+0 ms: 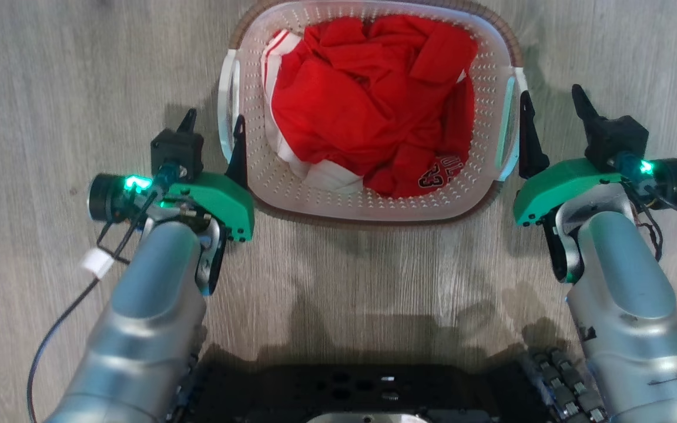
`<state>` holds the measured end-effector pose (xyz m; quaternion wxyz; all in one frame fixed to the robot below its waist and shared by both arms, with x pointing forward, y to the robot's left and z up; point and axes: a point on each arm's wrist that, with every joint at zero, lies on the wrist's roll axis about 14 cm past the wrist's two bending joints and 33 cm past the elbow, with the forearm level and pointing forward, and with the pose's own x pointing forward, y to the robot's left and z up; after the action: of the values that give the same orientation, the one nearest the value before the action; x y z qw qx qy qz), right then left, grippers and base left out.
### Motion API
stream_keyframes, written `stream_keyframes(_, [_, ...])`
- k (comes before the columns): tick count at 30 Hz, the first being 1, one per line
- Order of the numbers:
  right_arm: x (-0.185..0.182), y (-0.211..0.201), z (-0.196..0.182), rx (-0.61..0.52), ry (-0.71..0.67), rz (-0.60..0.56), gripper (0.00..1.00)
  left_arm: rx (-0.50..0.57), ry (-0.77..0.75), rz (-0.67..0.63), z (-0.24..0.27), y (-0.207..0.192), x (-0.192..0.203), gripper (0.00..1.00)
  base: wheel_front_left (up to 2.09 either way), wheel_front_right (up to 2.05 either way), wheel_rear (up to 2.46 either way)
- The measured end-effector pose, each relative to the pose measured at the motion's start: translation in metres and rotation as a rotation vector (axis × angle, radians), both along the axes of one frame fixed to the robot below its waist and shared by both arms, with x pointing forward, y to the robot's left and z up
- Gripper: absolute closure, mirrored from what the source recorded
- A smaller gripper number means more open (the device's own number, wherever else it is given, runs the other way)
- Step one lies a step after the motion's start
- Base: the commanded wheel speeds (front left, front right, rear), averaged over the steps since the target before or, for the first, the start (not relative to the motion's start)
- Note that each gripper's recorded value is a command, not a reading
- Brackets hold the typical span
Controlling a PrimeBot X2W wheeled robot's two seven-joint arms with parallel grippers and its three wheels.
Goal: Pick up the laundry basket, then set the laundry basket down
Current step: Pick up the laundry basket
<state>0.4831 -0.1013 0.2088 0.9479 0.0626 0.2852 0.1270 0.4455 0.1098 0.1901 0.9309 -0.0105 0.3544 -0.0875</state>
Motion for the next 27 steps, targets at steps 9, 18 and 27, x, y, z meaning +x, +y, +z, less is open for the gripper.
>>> stream_keyframes(9, [-0.011, 0.008, -0.034, 0.010, 0.077, 0.020, 0.00, 0.008, 0.047, -0.034, -0.028, -0.002, 0.010, 0.00, 0.00, 0.00, 0.00])
stream_keyframes(18, [-0.011, 0.018, -0.053, 0.025, 0.104, 0.039, 0.00, 0.020, 0.094, -0.052, -0.048, 0.001, 0.008, 0.00, 0.00, 0.00, 0.00])
stream_keyframes(27, [-0.019, 0.026, -0.069, 0.034, 0.154, 0.059, 0.00, 0.010, 0.142, -0.064, -0.058, 0.001, 0.002, 0.00, 0.00, 0.00, 0.00])
